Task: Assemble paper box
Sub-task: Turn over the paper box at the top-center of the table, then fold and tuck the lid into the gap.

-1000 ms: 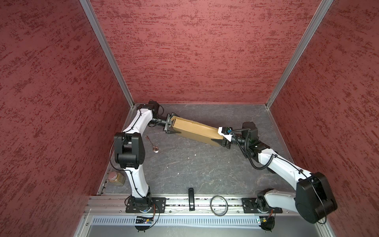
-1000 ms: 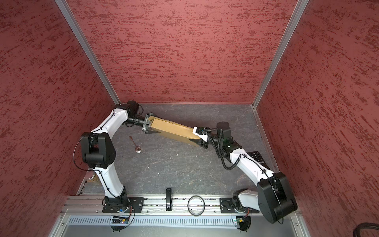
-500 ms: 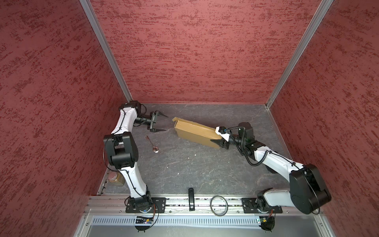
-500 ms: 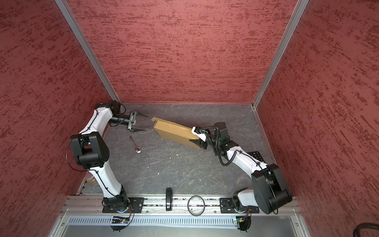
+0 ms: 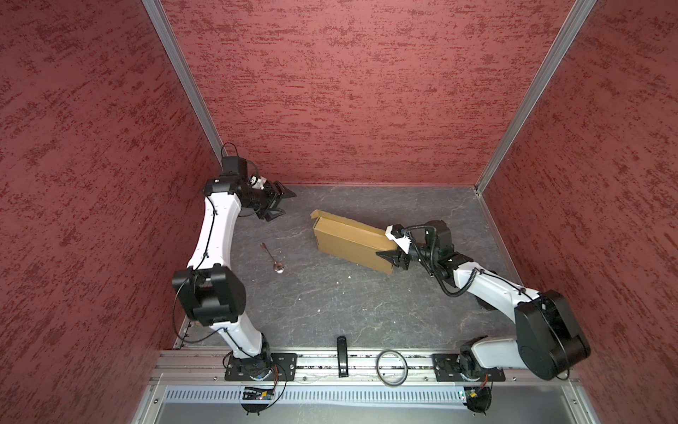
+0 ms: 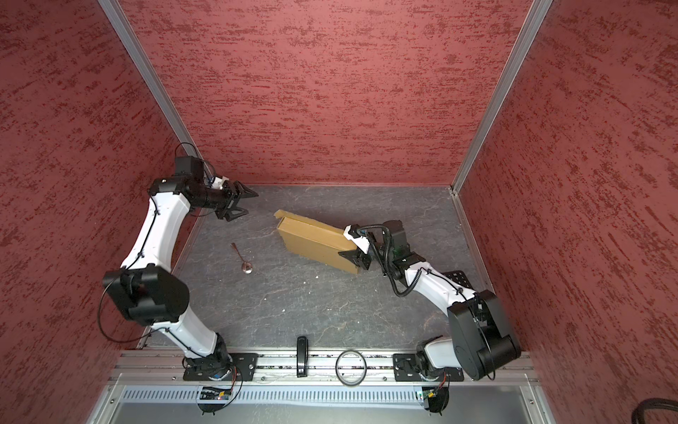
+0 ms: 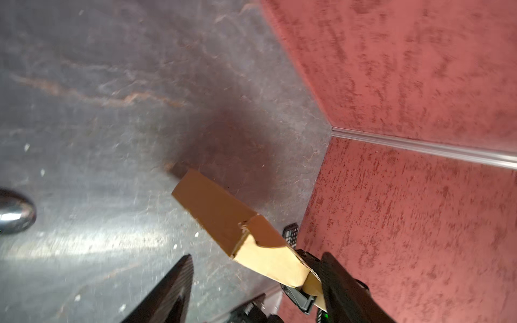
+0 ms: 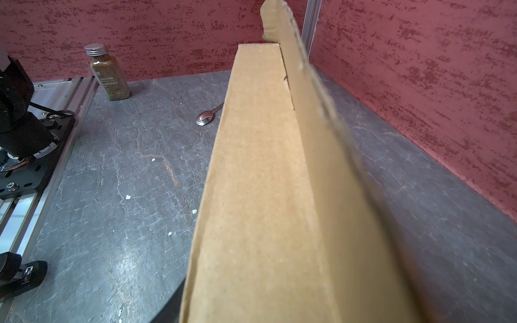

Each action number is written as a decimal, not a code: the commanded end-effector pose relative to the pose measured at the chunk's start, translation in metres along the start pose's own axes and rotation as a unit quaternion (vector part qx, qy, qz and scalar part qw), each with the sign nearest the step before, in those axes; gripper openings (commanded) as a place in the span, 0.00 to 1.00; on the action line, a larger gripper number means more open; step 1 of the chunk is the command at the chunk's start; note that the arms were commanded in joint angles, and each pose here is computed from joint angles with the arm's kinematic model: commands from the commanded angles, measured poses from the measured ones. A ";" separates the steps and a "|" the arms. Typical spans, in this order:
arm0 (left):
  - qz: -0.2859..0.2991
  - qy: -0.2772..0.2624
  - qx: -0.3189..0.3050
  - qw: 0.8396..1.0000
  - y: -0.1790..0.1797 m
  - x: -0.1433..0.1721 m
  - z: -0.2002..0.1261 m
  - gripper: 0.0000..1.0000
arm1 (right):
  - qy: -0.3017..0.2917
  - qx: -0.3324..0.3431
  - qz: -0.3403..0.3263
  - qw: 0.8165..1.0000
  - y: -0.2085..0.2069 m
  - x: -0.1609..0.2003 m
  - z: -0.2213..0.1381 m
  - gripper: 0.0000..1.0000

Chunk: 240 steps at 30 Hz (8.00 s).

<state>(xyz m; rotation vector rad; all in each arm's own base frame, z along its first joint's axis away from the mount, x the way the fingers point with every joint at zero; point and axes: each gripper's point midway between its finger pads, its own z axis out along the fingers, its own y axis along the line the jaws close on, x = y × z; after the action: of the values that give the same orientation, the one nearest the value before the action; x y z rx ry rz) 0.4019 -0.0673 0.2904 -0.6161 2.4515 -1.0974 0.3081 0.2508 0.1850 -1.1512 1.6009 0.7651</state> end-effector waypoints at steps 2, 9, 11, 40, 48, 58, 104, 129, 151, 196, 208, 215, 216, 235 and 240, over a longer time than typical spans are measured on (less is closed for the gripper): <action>0.170 -0.069 0.091 0.979 -0.037 -0.001 -0.010 0.68 | -0.013 -0.013 0.005 1.000 0.010 -0.008 -0.004 0.36; 0.267 -0.011 0.072 0.961 -0.022 0.053 0.033 0.68 | -0.003 -0.025 0.017 1.000 0.015 -0.005 -0.005 0.37; 0.292 -0.013 0.062 0.954 -0.020 0.058 0.042 0.68 | -0.003 -0.024 0.017 1.000 0.016 -0.005 -0.006 0.37; 0.387 -0.041 0.058 0.919 -0.025 0.065 0.080 0.66 | 0.002 -0.017 0.019 1.000 0.016 -0.001 -0.007 0.37; 0.371 -0.038 0.061 0.926 -0.023 0.070 0.080 0.66 | 0.008 -0.016 0.024 1.000 0.014 0.003 -0.005 0.37; 0.369 -0.032 0.050 0.928 -0.021 0.083 0.080 0.57 | 0.010 -0.013 0.024 1.000 0.013 0.004 -0.004 0.37; 0.353 -0.046 -0.030 0.934 0.016 0.080 0.094 0.14 | 0.013 -0.012 0.024 1.000 0.014 0.005 -0.006 0.37; 0.353 -0.068 -0.043 0.932 0.015 0.069 0.100 0.25 | 0.015 -0.015 0.026 0.999 0.016 0.009 -0.006 0.35; 0.375 -0.074 -0.053 0.923 0.009 0.070 0.112 0.07 | 0.018 -0.009 0.032 0.999 0.015 0.011 -0.006 0.38; 0.415 -0.073 -0.125 0.898 0.028 0.061 0.130 0.05 | -0.019 0.053 0.126 0.990 0.018 -0.029 -0.044 0.69; 0.406 -0.081 -0.124 0.902 0.030 0.061 0.132 0.05 | -0.017 0.110 0.232 0.966 0.010 -0.032 -0.062 0.58; 0.403 -0.083 -0.124 0.903 0.031 0.063 0.131 0.05 | 0.002 0.139 0.290 0.947 0.011 -0.027 -0.075 0.55; 0.402 -0.084 -0.125 0.903 0.032 0.063 0.130 0.05 | 0.008 0.142 0.300 0.943 0.011 -0.025 -0.076 0.54; 0.406 -0.083 -0.115 0.903 0.034 0.071 0.130 0.05 | 0.011 0.207 0.293 0.933 -0.023 -0.036 -0.078 0.47; 0.405 -0.081 -0.117 0.903 0.036 0.071 0.131 0.05 | 0.016 0.226 0.284 0.932 -0.036 -0.052 -0.080 0.45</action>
<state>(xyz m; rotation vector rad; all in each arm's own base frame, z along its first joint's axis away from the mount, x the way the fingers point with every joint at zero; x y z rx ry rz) 0.4126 -0.1631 0.1847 0.2526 2.2675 -0.4026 0.3090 0.1897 0.2531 -0.3852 2.0301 0.7485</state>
